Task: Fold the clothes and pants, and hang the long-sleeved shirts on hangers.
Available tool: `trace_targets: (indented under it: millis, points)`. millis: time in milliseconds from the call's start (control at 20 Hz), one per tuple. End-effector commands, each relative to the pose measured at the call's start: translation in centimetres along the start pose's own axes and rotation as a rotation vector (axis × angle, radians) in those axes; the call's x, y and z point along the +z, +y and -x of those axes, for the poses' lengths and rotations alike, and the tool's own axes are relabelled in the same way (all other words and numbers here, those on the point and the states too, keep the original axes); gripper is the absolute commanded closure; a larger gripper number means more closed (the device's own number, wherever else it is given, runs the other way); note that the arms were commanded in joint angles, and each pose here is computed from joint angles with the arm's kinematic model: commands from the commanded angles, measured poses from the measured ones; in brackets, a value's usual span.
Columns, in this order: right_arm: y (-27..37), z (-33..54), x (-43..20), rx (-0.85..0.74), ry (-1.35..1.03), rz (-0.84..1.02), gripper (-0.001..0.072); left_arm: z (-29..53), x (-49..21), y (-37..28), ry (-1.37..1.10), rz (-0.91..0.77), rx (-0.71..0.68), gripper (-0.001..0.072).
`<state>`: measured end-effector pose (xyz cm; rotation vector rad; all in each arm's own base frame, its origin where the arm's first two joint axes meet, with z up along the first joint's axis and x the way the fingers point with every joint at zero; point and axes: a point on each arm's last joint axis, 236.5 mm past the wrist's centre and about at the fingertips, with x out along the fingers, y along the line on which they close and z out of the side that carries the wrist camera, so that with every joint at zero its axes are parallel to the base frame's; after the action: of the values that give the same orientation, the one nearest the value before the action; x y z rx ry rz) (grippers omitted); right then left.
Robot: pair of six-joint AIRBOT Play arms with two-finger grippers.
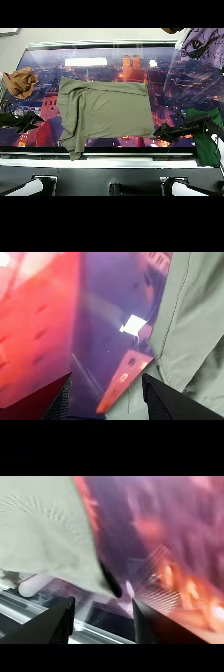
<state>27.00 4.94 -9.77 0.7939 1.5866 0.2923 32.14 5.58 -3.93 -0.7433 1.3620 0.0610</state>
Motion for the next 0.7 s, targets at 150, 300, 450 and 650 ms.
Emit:
trace_targets:
  millis: [150,300,450,650]
  points:
    - [0.3,-1.5,1.5,0.062,-0.112,-0.024,0.0386,-2.0,-1.7,-1.1,0.048,-0.118,0.002,0.02]
    - [0.5,-1.5,1.2,0.068,-0.098,-0.015,0.0682,-4.1,-4.0,-1.2,0.101,-0.155,0.009,0.02]
    - [0.7,-1.2,1.2,0.069,-0.107,-0.008,0.0686,-6.2,-5.9,-0.7,0.133,-0.161,0.023,0.02]
    - [1.5,0.0,1.6,0.063,-0.157,0.008,0.0686,-7.6,-8.3,-1.3,0.192,-0.223,0.013,0.0201]
